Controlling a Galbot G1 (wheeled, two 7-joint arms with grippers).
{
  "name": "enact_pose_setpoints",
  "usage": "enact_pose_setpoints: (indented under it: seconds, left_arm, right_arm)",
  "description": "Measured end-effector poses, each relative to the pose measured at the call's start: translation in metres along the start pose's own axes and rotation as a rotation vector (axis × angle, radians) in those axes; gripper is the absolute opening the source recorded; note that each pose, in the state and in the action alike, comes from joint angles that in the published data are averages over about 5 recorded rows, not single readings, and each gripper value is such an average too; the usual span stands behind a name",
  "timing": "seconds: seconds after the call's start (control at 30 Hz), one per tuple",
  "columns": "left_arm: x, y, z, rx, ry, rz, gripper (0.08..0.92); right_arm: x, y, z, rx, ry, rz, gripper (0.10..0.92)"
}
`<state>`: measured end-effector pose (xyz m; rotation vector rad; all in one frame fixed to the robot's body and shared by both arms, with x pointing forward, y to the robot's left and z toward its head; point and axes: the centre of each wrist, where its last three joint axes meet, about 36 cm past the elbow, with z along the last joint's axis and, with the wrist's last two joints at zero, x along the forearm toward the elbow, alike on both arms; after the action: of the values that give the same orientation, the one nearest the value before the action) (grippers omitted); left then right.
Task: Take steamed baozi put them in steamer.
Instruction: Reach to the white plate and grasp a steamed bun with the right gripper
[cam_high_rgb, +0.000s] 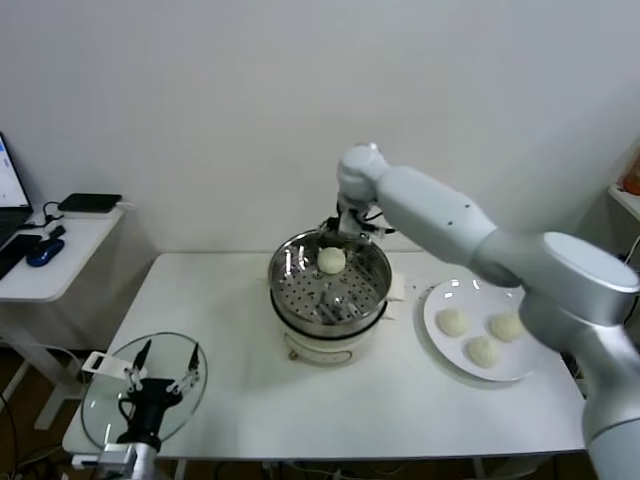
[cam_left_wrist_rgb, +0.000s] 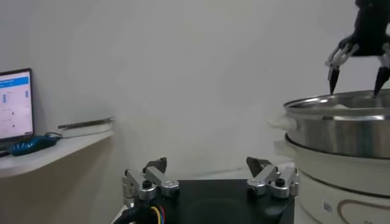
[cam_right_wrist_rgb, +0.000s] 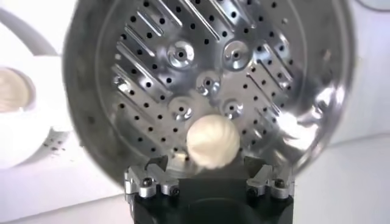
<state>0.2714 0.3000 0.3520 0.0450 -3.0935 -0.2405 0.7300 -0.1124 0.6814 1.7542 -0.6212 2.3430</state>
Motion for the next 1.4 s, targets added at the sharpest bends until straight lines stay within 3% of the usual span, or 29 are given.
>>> enact_pose_setpoints:
  seconds: [0.37,0.7,1.0,1.4]
  left_arm:
    - [0.0,-0.003,-0.006,0.0,-0.018,0.016,0.823]
    - [0.0,-0.004,-0.007,-0.004,-0.022,0.024,0.823]
    - [0.003,-0.006,-0.005,-0.001,-0.016,0.024,0.823]
    - [0.006,-0.002,-0.003,-0.004,-0.007,0.02,0.823]
  right_arm:
    - [0.038,0.131,0.054,-0.604,-0.086,-0.002,0.823]
    - [0.001,0.248,0.068,-0.981,-0.137,-0.043,0.823]
    - [-0.065,0.297,0.051,-1.096,-0.151,-0.085,0.823]
    - [-0.131,0.324,0.037,-1.148,-0.142,-0.126,0.823]
